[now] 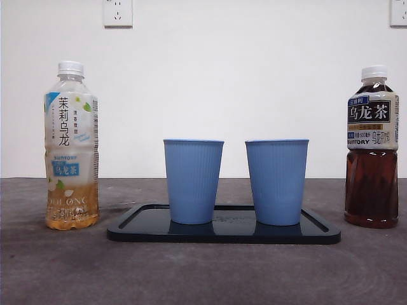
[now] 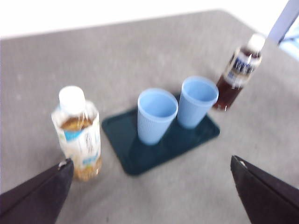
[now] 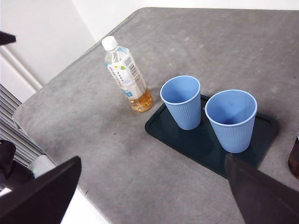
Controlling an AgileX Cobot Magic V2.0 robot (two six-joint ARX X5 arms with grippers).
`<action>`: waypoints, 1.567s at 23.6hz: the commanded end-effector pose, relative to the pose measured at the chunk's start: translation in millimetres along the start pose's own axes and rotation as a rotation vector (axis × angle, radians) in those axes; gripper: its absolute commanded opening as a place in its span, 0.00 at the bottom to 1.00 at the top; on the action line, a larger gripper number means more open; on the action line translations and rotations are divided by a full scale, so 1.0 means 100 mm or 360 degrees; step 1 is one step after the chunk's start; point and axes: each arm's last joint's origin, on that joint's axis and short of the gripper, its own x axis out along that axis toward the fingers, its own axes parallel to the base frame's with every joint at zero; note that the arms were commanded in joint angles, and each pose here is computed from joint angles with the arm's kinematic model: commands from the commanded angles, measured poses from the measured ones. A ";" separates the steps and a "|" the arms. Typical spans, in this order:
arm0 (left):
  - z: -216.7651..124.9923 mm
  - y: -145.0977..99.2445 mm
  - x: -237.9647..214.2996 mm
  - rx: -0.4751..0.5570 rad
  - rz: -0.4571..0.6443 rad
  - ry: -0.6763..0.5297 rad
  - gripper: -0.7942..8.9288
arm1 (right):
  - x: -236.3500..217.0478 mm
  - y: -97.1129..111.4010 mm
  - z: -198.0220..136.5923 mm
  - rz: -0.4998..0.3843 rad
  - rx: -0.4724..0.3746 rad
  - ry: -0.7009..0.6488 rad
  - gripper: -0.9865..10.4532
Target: Pour the drink into the cup
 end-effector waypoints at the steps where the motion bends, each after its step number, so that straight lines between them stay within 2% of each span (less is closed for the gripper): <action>1: 0.03 -0.01 0.01 0.0020 -0.0017 0.0012 0.63 | -0.03 0.03 0.05 0.0014 -0.0051 -0.0042 0.48; 2: 0.03 -0.01 0.01 0.0021 -0.0016 0.0016 0.44 | -0.03 0.03 0.05 0.0014 -0.0049 -0.0039 0.32; 3: 0.03 -0.01 0.02 0.0030 -0.0016 0.0016 0.20 | -0.03 0.03 0.05 0.0014 -0.0049 -0.0037 0.13; 4: 0.03 -0.01 0.02 0.0036 -0.0016 0.0016 0.06 | -0.03 0.03 0.05 0.0013 -0.0052 -0.0038 0.08; 5: 0.04 -0.01 0.03 0.0036 -0.0017 0.0011 0.12 | -0.03 0.03 0.05 0.0013 -0.0052 -0.0043 0.11; 17: 0.04 -0.01 0.04 0.0008 -0.0016 0.0019 0.11 | -0.03 0.03 0.06 0.0016 -0.0030 -0.0064 0.10; 21: -0.03 0.08 0.16 -0.0050 0.0096 -0.0055 0.11 | -0.03 0.03 0.06 0.0016 -0.0030 -0.0064 0.10; 24: -0.36 0.31 0.43 -0.0065 0.0302 -0.0288 0.11 | -0.03 0.03 0.06 0.0016 -0.0030 -0.0064 0.10; 28: -1.11 0.60 0.72 -0.0129 0.0567 -0.0467 0.11 | -0.03 0.03 0.06 0.0016 -0.0030 -0.0065 0.10; 33: -1.66 0.78 0.92 -0.0196 0.0740 -0.0600 0.11 | -0.03 0.03 0.06 0.0016 -0.0030 -0.0065 0.10; 37: -1.86 0.83 0.98 -0.0277 0.0780 -0.0647 0.11 | -0.03 0.03 0.06 0.0016 -0.0030 -0.0065 0.10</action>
